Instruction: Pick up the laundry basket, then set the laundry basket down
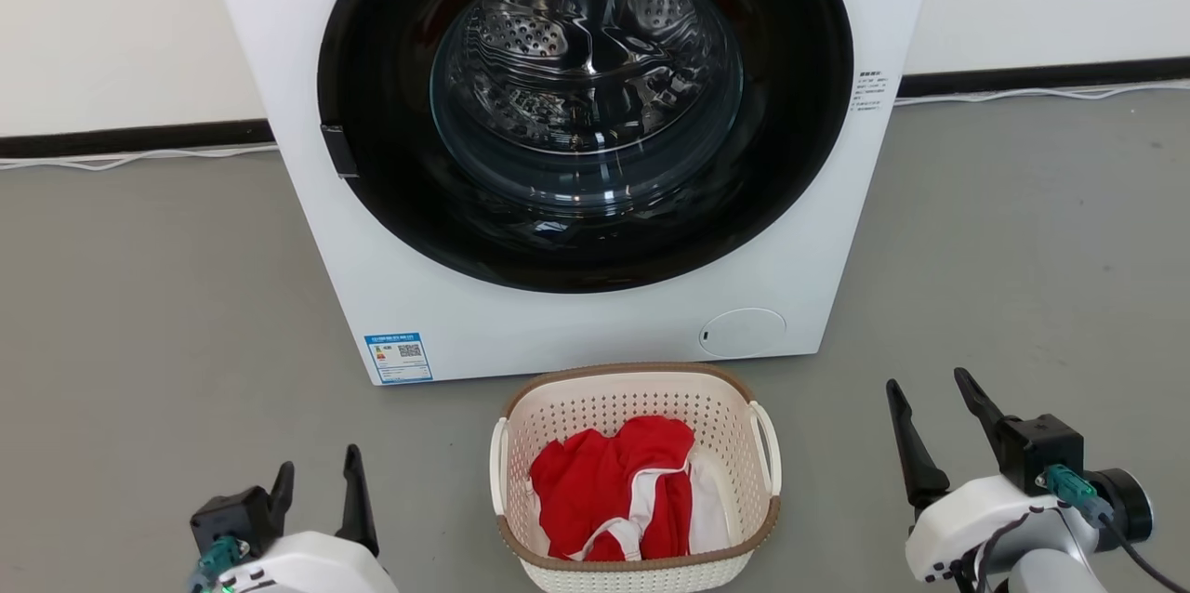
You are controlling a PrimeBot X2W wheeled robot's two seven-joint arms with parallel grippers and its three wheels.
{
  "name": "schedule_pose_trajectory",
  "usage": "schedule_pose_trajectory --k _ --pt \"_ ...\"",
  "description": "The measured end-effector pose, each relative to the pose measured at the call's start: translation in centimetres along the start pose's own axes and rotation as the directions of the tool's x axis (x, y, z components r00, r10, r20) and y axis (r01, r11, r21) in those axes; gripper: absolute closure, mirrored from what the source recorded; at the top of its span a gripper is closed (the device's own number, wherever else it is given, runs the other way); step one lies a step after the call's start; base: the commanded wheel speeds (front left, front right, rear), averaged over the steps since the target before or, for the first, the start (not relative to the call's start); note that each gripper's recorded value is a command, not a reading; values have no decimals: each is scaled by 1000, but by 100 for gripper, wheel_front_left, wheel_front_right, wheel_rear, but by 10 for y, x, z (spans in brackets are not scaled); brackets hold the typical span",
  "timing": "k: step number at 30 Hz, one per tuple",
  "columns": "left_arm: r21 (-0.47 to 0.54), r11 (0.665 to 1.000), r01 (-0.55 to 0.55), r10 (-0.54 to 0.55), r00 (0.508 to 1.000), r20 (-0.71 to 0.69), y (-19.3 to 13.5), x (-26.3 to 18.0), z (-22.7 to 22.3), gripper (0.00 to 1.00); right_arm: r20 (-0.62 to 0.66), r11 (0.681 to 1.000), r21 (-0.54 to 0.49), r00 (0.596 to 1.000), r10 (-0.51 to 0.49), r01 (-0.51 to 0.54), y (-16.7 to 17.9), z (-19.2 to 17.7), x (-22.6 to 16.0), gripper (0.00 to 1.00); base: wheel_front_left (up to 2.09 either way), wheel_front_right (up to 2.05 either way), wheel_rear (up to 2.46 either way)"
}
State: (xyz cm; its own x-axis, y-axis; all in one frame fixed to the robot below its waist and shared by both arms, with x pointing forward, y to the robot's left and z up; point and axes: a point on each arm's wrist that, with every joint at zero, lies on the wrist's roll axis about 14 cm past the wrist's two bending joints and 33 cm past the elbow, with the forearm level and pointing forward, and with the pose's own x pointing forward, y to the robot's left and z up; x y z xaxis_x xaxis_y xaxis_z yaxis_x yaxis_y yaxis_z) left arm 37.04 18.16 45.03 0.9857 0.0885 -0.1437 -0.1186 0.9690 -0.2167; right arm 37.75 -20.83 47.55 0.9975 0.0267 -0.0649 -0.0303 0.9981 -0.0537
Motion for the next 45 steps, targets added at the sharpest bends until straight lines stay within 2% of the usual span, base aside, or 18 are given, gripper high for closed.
schedule_pose_trajectory --k 16,45 --pt "45 995 86 -86 996 11 -7 -7 2 0 -12 1000 7 1000 9 -9 5 -6 -7 0 0 0 0" --pt "53 995 83 -83 996 14 3 -7 3 0 -23 1000 8 999 25 -25 10 -9 -5 0 0 0 0"
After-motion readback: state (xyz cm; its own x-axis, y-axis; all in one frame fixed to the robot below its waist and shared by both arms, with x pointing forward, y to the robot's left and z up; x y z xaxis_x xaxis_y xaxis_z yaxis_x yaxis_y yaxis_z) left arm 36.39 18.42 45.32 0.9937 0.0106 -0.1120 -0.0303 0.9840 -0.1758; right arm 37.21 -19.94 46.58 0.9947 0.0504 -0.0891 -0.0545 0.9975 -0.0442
